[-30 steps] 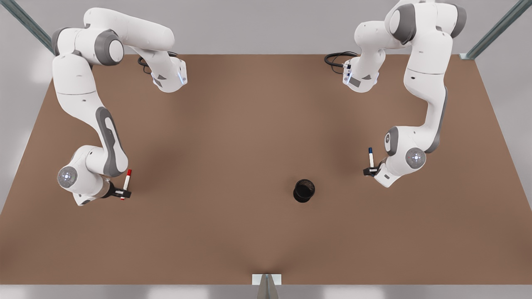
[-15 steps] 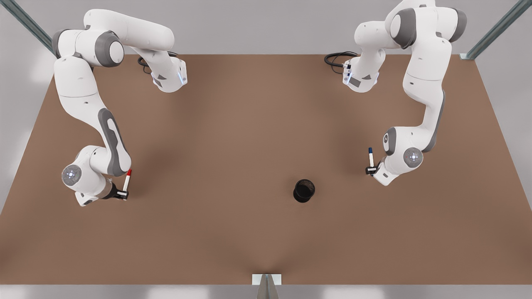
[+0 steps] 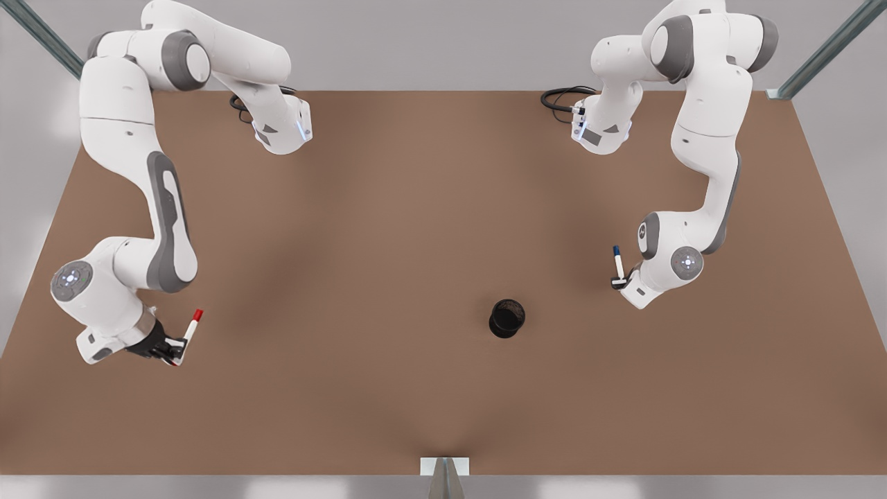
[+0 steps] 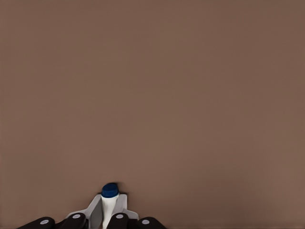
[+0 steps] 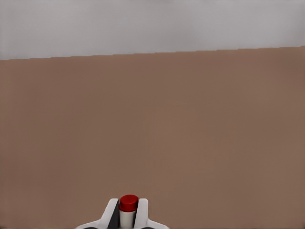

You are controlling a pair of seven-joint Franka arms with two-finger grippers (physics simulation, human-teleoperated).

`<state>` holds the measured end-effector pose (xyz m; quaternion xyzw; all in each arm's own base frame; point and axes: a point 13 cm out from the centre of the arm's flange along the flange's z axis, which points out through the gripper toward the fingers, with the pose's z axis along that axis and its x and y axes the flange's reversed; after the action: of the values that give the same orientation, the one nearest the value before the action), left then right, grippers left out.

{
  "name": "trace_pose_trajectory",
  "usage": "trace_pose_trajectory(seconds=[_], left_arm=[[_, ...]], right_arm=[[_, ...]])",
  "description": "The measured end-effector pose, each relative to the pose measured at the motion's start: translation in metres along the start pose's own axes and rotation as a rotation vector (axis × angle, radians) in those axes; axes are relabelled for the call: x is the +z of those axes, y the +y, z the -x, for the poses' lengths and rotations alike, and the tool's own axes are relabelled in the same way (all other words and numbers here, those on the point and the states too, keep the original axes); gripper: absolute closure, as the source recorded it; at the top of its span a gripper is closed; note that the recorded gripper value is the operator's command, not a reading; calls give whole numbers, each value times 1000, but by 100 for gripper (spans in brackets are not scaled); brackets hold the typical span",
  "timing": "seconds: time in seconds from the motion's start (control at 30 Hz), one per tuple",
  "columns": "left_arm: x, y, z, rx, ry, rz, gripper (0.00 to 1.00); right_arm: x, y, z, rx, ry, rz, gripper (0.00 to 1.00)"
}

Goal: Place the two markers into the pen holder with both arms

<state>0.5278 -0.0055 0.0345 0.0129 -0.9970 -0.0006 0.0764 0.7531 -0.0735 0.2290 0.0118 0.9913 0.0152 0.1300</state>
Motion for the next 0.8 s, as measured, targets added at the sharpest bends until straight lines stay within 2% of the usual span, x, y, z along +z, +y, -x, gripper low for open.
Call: trace_pose_trajectory(seconds=[0.2,0.43,0.57,0.7,0.8], left_arm=[[-20,4,16,-4,-39,6,79],[-112,12,74,0,-95,11,79],[-149,10,85,23,-89,10,79],[-179,-11,90,67,-103,-5,79],[-189,-27,93,101,-105,-18,79]], right_arm=[[-72,131,35,-133,-44,82,79],[-116,319,18,-238,-47,155,79],[-120,414,8,-248,-81,208,79],[-129,522,-4,-259,-181,290,79],[-127,602,-16,-270,-296,331,79]])
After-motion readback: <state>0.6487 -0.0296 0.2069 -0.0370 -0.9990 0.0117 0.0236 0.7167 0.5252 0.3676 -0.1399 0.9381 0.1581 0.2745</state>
